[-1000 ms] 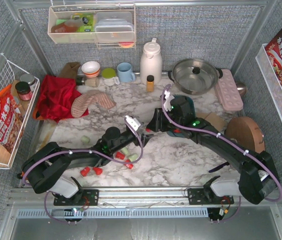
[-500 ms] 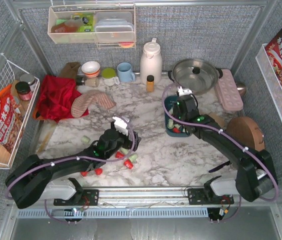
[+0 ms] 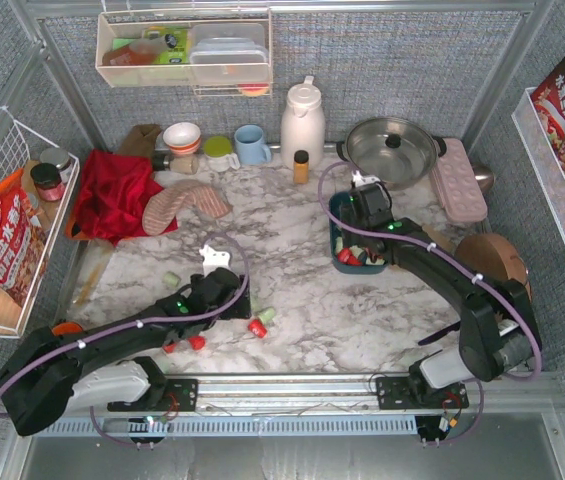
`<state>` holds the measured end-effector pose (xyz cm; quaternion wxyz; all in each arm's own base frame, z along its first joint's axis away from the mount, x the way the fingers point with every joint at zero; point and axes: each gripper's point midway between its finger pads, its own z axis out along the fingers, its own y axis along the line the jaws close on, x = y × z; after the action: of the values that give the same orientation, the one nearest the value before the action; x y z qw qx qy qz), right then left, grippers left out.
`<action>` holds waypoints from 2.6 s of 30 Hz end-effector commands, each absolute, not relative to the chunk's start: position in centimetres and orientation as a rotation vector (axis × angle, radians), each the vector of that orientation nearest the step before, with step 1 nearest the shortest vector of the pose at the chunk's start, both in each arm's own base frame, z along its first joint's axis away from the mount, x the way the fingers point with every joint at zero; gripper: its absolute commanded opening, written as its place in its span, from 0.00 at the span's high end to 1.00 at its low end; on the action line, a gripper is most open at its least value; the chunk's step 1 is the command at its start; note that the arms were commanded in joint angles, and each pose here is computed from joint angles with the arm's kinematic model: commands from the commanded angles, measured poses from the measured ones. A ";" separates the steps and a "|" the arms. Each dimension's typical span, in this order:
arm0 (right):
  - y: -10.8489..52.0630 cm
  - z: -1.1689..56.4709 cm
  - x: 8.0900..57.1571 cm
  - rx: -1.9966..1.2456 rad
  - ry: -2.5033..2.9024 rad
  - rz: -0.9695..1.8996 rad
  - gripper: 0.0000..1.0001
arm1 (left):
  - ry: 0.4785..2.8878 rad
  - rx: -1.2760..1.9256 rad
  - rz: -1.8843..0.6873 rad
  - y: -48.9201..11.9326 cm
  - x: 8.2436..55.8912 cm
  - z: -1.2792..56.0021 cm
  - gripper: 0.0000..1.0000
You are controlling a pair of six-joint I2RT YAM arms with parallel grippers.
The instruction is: Mix the coffee capsules in the storage basket
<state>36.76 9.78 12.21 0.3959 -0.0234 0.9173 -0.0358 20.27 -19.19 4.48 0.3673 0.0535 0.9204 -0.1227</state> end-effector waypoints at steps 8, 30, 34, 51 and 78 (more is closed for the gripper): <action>10.2 13.0 35.7 -0.071 2.324 -0.030 0.34 | 2.504 0.198 -0.321 -19.3 17.9 3.3 0.15; 11.0 12.8 35.4 -0.093 2.345 0.027 0.34 | 2.529 0.309 -0.246 -19.5 18.2 1.8 0.35; 11.4 13.0 35.1 -0.098 2.348 0.060 0.34 | 2.468 0.313 -0.273 -20.3 19.2 2.8 0.38; 21.9 20.2 30.4 -0.336 2.242 0.672 0.34 | 1.728 0.477 -0.596 -26.1 24.3 17.9 0.47; 29.2 19.7 26.9 -0.536 2.223 0.962 0.60 | 1.369 0.716 -0.752 -32.3 23.2 22.0 0.50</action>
<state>27.08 29.15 20.14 0.3301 -0.1976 0.8466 0.3678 22.94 -32.09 19.24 0.6185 0.3335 0.6367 -0.3175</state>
